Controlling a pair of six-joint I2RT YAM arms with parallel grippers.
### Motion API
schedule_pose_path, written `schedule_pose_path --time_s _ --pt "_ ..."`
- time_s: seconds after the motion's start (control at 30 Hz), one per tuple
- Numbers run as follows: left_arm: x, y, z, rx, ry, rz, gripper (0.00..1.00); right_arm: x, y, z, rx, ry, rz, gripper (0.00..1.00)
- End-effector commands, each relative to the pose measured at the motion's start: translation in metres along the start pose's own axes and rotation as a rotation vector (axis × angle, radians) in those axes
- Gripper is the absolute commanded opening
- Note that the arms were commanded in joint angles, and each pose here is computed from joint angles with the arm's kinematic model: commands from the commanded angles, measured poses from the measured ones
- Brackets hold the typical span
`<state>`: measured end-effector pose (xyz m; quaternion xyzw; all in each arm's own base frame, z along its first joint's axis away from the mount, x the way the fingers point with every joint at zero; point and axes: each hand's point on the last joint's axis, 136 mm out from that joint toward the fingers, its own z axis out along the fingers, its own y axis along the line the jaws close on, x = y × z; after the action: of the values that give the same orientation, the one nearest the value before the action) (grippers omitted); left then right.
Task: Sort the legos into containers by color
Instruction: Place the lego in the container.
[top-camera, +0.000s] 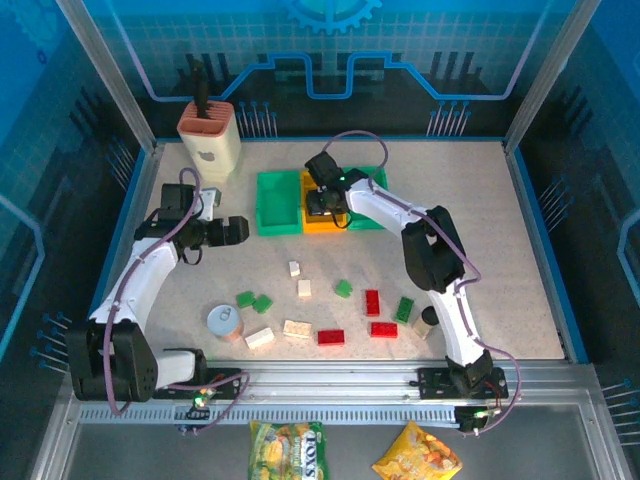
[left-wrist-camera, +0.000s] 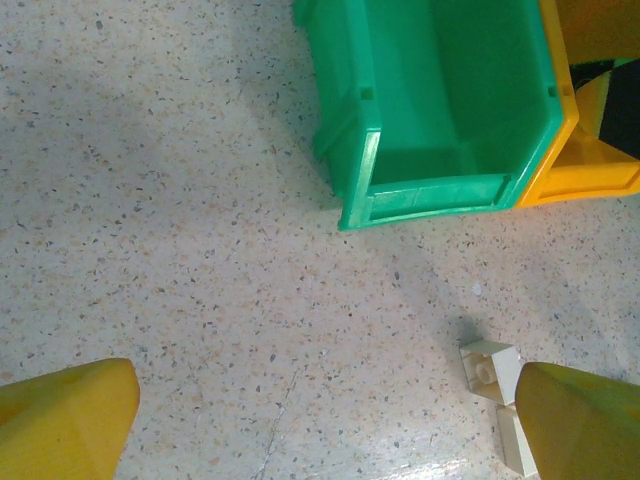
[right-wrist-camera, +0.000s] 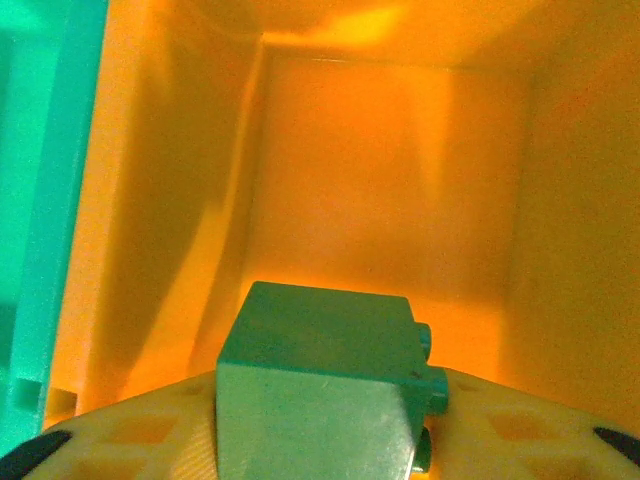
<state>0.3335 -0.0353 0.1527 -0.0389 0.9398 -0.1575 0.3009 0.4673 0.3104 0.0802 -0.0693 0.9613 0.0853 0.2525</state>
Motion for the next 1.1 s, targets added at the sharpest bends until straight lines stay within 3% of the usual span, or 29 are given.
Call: schedule_pose_path --time_s 0.0,0.63,0.9,1.07 --pt "-0.014 -0.006 -0.009 0.012 -0.046 -0.008 0.98 -0.005 0.007 -0.003 0.017 -0.022 -0.026 0.53" --pt "-0.010 -0.001 -0.013 -0.033 0.008 -0.094 0.95 -0.016 0.020 -0.070 -0.045 -0.121 -0.039 0.57" --pt "0.006 -0.007 -0.014 -0.119 0.097 -0.162 0.86 0.003 -0.007 -0.105 -0.005 -0.143 -0.016 0.57" --pt "0.016 -0.031 -0.004 -0.131 0.145 -0.166 0.81 0.021 -0.033 -0.119 0.016 -0.126 0.037 0.57"
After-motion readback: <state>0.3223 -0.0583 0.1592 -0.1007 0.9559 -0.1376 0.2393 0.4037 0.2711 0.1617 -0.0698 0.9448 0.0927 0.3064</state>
